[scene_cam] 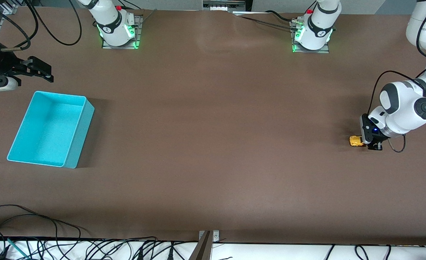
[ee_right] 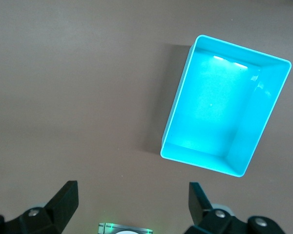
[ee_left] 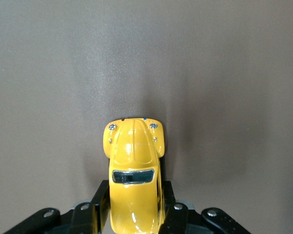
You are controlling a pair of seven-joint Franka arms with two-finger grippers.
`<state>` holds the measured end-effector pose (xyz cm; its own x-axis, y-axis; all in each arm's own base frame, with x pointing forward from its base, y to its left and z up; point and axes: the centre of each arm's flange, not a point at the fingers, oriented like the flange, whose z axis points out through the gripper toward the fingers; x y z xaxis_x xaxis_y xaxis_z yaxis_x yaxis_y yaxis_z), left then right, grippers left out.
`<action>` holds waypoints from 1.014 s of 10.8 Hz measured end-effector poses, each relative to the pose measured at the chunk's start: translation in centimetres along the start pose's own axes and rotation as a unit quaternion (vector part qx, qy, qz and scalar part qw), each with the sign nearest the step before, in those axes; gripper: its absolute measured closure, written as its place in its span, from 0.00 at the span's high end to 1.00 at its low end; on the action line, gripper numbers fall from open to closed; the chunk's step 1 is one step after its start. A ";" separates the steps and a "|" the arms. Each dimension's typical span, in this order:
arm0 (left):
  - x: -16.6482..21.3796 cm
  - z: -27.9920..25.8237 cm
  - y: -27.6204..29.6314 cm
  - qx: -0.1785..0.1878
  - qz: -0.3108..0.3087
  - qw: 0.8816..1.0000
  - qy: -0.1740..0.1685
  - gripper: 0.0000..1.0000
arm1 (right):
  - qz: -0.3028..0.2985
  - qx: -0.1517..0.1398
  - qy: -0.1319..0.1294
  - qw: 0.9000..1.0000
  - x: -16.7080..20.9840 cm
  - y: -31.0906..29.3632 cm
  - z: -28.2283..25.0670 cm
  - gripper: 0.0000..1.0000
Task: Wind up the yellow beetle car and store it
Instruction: 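Drag the car backward along the table with the left gripper, then open the left gripper to release the car on the table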
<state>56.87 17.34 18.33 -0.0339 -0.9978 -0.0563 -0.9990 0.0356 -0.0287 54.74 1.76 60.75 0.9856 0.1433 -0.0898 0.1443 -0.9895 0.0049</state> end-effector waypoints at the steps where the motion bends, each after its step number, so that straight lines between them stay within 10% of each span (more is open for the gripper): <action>1: 0.0 0.0 0.0 0.000 0.003 1.000 0.000 0.46 | 0.000 0.000 0.000 1.000 0.0 0.0 0.0 1.00; 11: 0.0 0.0 0.0 0.000 0.006 1.000 0.000 0.46 | 0.000 0.000 0.000 1.000 0.0 0.0 0.0 1.00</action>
<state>56.86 17.37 18.32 -0.0459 -0.9973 -0.0565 -0.9985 0.0475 -0.0279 54.76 1.76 60.73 0.9856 0.1433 -0.0897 0.1443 -0.9895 0.0049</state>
